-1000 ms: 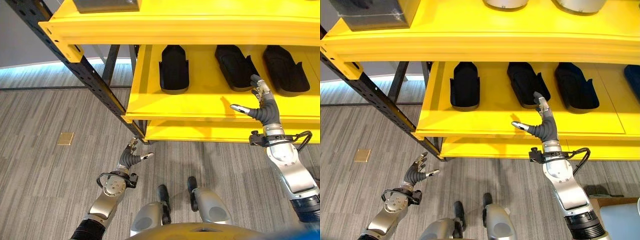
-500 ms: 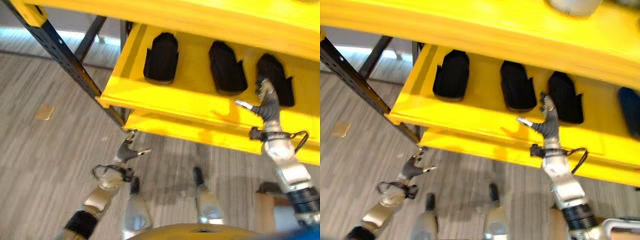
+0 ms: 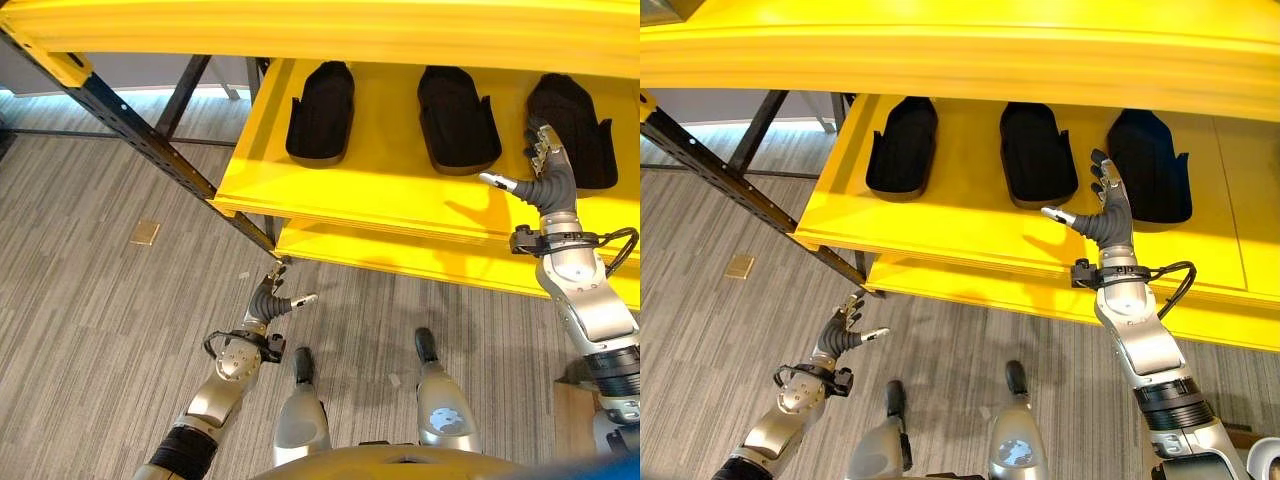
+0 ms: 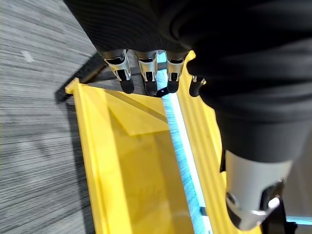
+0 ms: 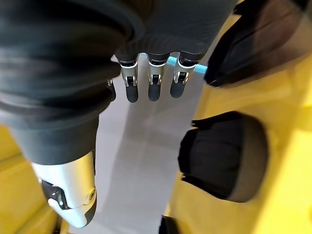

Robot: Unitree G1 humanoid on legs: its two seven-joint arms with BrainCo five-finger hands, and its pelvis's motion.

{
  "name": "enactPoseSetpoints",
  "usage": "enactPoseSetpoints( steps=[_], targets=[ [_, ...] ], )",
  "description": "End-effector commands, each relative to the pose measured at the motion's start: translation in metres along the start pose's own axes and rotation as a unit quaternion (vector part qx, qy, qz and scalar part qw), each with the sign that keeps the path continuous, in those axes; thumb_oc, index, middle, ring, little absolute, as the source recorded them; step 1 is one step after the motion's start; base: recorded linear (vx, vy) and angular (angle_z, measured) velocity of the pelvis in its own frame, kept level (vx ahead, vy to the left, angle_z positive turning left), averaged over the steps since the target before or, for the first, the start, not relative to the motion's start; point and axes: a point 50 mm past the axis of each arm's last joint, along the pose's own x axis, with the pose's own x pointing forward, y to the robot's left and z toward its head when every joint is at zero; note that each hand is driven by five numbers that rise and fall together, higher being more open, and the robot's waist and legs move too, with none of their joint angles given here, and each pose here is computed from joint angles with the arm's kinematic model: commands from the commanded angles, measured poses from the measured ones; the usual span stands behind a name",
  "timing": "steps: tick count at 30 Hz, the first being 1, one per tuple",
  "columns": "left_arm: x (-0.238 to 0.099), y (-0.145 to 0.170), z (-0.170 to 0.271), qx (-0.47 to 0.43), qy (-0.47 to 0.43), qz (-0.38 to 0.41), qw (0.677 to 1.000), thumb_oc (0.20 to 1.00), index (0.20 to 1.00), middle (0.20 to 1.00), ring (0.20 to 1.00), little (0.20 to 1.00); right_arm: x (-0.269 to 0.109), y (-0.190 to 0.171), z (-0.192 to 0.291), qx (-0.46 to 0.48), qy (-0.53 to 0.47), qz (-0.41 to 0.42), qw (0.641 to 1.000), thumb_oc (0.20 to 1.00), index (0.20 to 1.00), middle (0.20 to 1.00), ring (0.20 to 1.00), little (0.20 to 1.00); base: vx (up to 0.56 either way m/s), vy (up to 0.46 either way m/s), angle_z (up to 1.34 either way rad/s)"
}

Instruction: Move parts from the plastic box to the shelf.

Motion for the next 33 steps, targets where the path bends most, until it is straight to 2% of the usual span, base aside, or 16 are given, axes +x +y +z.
enactPoseSetpoints(
  steps=[1,13,30,33],
  targets=[
    [-0.001,0.02,0.006,0.049,-0.021,-0.001,0.999,1.0,1.0,1.0,1.0,1.0,0.016,0.004,0.027,0.009,-0.063,-0.022,0.998,1.0,1.0,1.0,1.0,1.0,0.05,-0.035,-0.01],
    [-0.001,0.028,0.007,0.051,-0.022,-0.005,0.998,1.0,1.0,1.0,1.0,1.0,0.03,0.015,0.061,0.011,-0.127,-0.03,0.991,1.0,1.0,1.0,1.0,1.0,0.0,-0.008,-0.02],
    [0.001,0.029,0.01,0.052,-0.034,0.005,0.998,1.0,1.0,1.0,1.0,1.0,0.044,0.012,0.061,-0.01,-0.116,-0.131,0.985,1.0,1.0,1.0,1.0,1.0,0.0,0.009,-0.02],
    [0.0,0.027,0.009,0.045,-0.036,0.001,0.998,1.0,1.0,1.0,1.0,1.0,0.045,0.013,0.06,-0.011,-0.108,-0.121,0.987,1.0,1.0,1.0,1.0,1.0,0.0,0.034,0.0]
  ],
)
